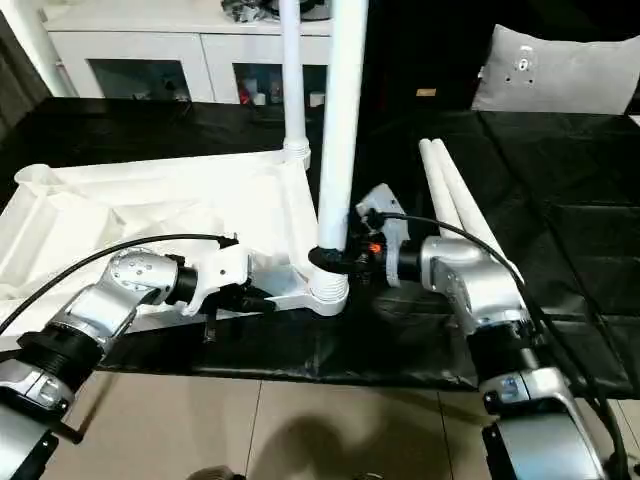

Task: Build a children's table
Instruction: Insert table leg to table base

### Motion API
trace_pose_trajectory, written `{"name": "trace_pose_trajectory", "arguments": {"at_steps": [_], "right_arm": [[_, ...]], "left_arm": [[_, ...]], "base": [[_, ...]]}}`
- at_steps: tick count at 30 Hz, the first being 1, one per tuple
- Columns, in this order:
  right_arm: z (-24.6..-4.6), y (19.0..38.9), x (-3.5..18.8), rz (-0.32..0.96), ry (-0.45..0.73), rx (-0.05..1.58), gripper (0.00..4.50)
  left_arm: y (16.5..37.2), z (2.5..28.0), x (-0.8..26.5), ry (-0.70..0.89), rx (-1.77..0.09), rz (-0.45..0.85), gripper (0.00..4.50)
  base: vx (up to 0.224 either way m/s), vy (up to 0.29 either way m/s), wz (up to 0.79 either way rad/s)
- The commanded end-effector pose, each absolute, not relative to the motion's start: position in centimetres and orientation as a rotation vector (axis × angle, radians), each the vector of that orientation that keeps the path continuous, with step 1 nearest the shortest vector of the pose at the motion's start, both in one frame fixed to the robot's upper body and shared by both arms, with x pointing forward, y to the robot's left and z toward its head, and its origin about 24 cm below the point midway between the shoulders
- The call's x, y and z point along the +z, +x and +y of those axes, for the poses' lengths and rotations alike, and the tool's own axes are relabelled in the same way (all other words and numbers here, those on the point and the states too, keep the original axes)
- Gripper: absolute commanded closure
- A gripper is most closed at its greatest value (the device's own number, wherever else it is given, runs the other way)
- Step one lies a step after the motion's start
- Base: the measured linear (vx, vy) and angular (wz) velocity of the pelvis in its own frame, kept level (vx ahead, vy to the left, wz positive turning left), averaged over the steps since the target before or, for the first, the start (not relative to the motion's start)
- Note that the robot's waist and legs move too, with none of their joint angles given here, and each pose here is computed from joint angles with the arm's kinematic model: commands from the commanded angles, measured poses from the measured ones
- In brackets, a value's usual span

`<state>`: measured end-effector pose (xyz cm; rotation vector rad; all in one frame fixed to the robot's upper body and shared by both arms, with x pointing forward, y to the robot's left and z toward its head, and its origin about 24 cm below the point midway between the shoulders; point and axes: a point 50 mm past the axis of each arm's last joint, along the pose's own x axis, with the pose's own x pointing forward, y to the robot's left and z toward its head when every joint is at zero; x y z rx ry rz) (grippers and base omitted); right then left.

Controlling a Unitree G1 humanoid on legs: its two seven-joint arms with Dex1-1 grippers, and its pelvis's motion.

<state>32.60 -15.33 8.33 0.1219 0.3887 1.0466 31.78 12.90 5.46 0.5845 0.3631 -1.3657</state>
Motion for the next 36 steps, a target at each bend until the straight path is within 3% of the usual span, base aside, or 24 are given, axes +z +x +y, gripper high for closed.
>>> {"name": "trace_pose_trajectory", "arguments": {"at_steps": [1, 4, 12, 20, 28, 36], "right_arm": [[-15.7, 32.0, 7.2, 0.419, 0.205, 1.02, 2.63], [-16.1, 31.4, 6.3, 0.414, 0.266, 0.99, 2.63], [-16.4, 29.7, 4.7, 0.402, 0.229, 0.93, 2.63], [-16.5, 28.7, 3.9, 0.439, -0.138, 0.952, 2.63], [-16.0, 29.0, 3.7, 0.472, -0.197, 1.002, 2.63], [-15.4, 29.6, 3.3, 0.534, -0.182, 1.075, 2.63]], "left_arm": [[31.6, 12.6, 5.5, 0.587, -1.375, 0.347, 4.5], [31.6, 12.6, 5.5, 0.574, -1.358, 0.341, 4.5], [31.9, 12.7, 5.4, 0.574, -1.328, 0.344, 4.5], [31.8, 12.7, 5.3, 0.606, -1.343, 0.347, 4.5], [31.4, 12.6, 5.2, 0.621, -1.383, 0.352, 4.5], [31.4, 12.9, 5.6, 0.669, -1.443, 0.366, 4.5]], "base": [[0.0, 0.0, 0.0], [0.0, 0.0, 0.0], [0.0, 0.0, 0.0], [0.0, 0.0, 0.0], [0.0, 0.0, 0.0], [0.0, 0.0, 0.0]]}}
